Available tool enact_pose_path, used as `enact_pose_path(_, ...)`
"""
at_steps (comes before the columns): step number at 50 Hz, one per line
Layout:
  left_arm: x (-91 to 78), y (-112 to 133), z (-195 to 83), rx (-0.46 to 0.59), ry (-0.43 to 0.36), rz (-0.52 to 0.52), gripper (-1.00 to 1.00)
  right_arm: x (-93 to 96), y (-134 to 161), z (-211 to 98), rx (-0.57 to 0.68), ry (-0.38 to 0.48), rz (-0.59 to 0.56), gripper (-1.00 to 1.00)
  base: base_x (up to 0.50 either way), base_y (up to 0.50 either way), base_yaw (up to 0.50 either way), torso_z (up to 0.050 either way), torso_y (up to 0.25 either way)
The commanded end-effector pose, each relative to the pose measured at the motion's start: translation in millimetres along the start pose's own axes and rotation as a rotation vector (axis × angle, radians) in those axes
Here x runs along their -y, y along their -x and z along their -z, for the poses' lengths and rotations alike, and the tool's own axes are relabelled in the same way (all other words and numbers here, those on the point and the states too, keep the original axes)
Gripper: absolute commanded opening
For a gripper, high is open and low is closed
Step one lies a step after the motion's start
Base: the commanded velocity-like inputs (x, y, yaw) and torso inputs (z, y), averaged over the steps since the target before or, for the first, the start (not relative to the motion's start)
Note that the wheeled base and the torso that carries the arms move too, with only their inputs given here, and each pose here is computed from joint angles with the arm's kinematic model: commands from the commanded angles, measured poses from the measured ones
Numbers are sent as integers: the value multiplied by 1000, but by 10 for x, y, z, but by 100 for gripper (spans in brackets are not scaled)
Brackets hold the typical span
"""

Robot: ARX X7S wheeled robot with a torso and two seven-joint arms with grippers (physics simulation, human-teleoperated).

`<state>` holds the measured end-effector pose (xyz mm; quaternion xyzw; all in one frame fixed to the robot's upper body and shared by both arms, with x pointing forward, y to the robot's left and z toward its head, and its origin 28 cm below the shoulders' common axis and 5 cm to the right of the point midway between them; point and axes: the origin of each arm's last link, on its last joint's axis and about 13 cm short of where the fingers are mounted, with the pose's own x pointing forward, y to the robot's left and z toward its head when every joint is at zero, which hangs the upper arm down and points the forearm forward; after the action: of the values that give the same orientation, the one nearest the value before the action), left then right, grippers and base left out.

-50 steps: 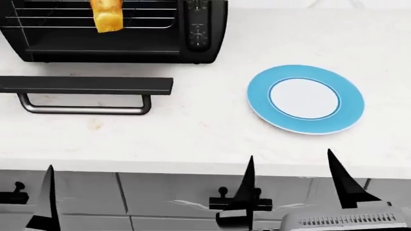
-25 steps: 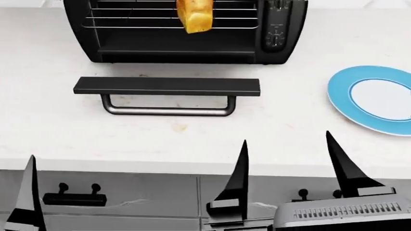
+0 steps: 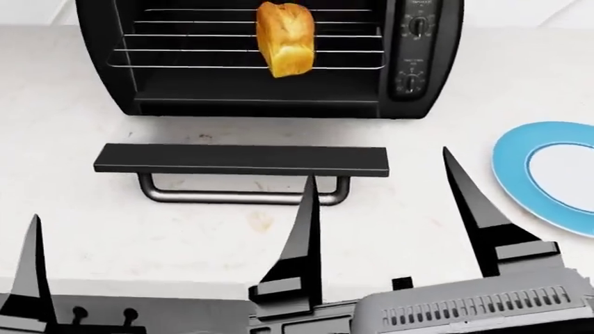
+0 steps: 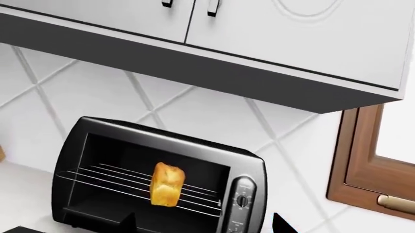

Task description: Pick the bread from the rack and place it on the plate on the counter.

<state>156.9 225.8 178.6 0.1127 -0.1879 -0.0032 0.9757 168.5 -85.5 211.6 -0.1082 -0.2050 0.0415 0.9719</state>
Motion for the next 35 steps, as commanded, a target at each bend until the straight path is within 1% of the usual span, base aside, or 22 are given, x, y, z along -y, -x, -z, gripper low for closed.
enact_pose_path(1, -14, 13, -2, 11, -3, -8, 100, -5, 73, 24, -50, -1, 16, 100, 359, 39, 0, 50, 2)
enact_pose_path(5, -5, -28, -24, 17, -15, -1, 100, 2, 73, 59, -55, -10, 21, 100, 364, 40, 0, 50, 2)
enact_pose_path(13, 36, 12, -17, 16, -28, -3, 100, 39, 65, 15, -62, -7, 27, 100, 316, 38, 0, 49, 2)
enact_pose_path(14, 35, 25, -10, 19, -14, -5, 100, 59, 52, -9, -67, -29, 32, 100, 0, 0, 0, 0, 0)
enact_pose_path(15, 31, 23, -12, 19, -21, -12, 100, 65, 45, -18, -66, -8, 29, 100, 0, 0, 0, 0, 0)
enact_pose_path(16, 42, 26, -14, 19, -28, -5, 100, 69, 37, -56, -60, -33, 13, 100, 0, 0, 0, 0, 0)
enact_pose_path(18, 54, 11, -21, 16, -34, -7, 100, 76, 0, -94, -68, -38, 2, 100, 0, 0, 0, 0, 0)
enact_pose_path(19, 57, 7, -10, 6, -8, -12, 100, 88, -33, -104, -74, -44, -1, 100, 0, 0, 0, 0, 0)
enact_pose_path(20, 46, 8, -5, -13, -33, -26, 100, 96, -61, -106, -81, -44, -2, 100, 0, 0, 0, 0, 0)
enact_pose_path(21, 48, 14, 9, -24, -11, -22, 100, 96, -82, -100, -91, -52, -9, 100, 0, 0, 0, 0, 0)
enact_pose_path(25, 34, 25, 27, -53, -19, -27, 100, 96, -143, -74, -105, -66, -19, 100, 0, 0, 0, 0, 0)
enact_pose_path(35, 40, 21, 35, -80, -30, -14, 100, 67, -223, -128, -89, -93, -52, 100, 0, 0, 0, 0, 0)
